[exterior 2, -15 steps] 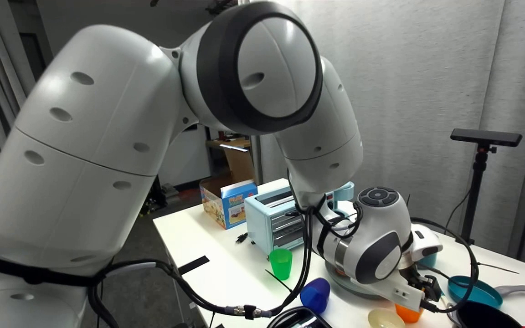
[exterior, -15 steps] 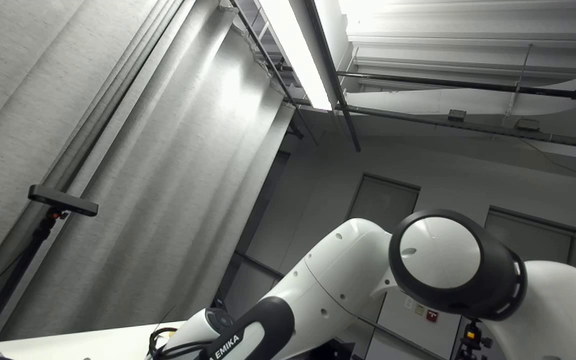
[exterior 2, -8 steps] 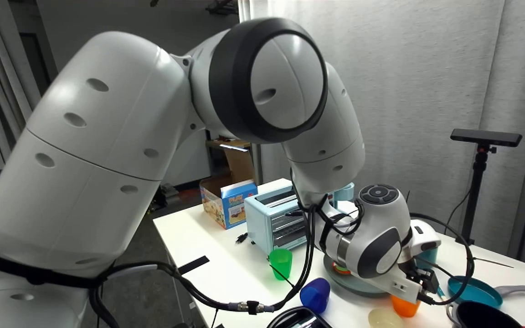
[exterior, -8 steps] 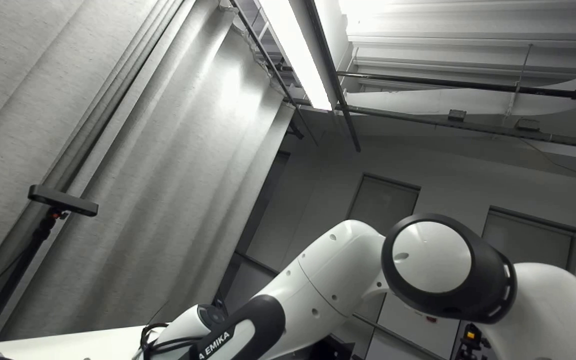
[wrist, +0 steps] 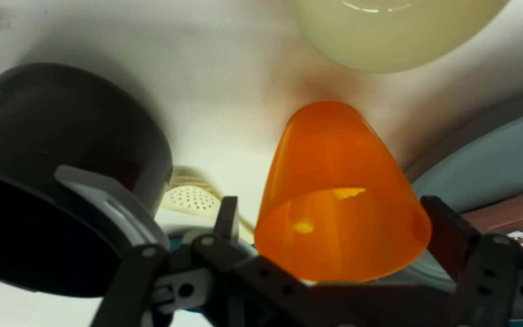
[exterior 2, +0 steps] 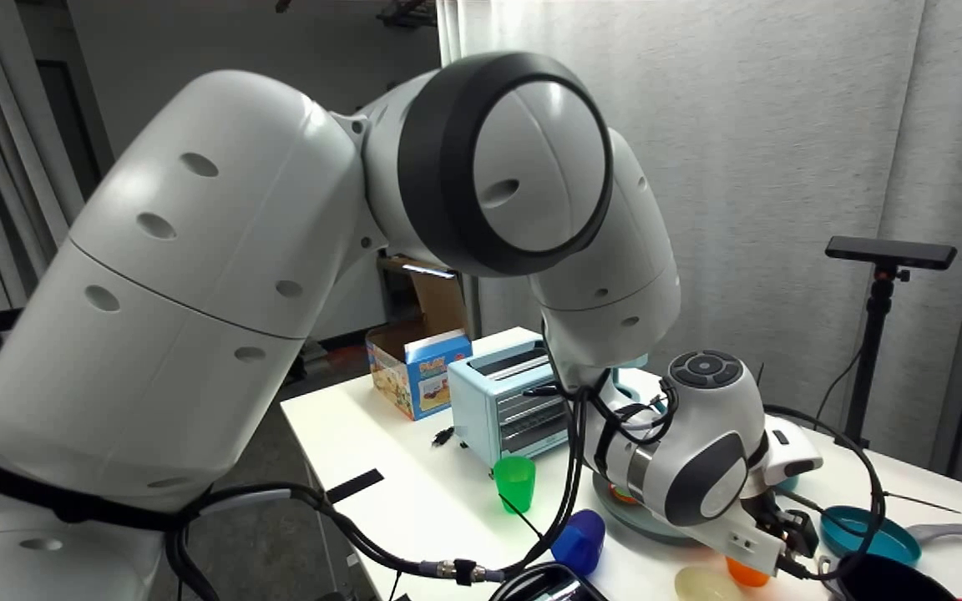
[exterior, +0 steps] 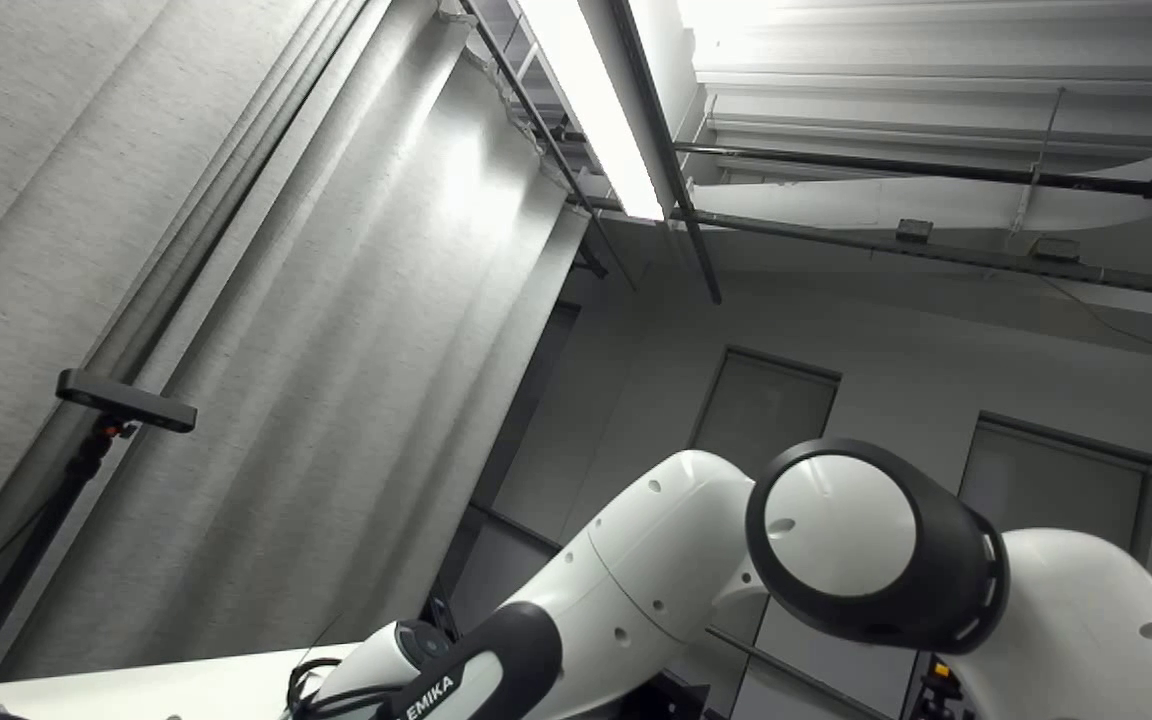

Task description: Move the objects from the orange cup and put them in the pot

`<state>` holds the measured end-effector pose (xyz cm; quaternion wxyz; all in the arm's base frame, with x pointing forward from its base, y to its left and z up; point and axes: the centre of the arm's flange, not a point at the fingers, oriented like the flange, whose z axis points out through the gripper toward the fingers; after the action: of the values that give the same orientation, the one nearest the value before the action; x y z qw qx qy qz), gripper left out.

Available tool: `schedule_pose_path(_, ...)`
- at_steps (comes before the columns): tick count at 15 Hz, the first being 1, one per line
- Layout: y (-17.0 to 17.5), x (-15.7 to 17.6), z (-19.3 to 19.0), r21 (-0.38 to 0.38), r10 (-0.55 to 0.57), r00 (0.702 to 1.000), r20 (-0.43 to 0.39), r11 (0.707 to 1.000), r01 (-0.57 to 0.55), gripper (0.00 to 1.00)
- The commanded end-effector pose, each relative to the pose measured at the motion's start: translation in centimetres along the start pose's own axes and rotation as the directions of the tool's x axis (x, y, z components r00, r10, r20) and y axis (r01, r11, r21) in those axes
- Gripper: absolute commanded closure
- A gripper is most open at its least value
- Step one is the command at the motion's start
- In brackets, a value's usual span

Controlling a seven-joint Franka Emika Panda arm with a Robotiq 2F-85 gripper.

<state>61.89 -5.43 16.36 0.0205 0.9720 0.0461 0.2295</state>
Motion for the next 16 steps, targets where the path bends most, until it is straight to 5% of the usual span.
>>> schedule_pose_path(1,0.5,0.2,0.9,-0.008,0.026,1.0,0.001,1.0,-0.026,0.26)
schedule_pose_path(3,0.6,0.2,0.9,-0.01,0.026,1.0,0.0,1.0,-0.026,0.42)
schedule_pose_path(6,0.8,0.7,0.4,-0.006,0.03,1.0,-0.002,1.0,-0.03,0.48)
schedule_pose_path(16,5.1,4.0,-4.6,0.014,0.19,0.982,-0.008,0.982,-0.19,0.49)
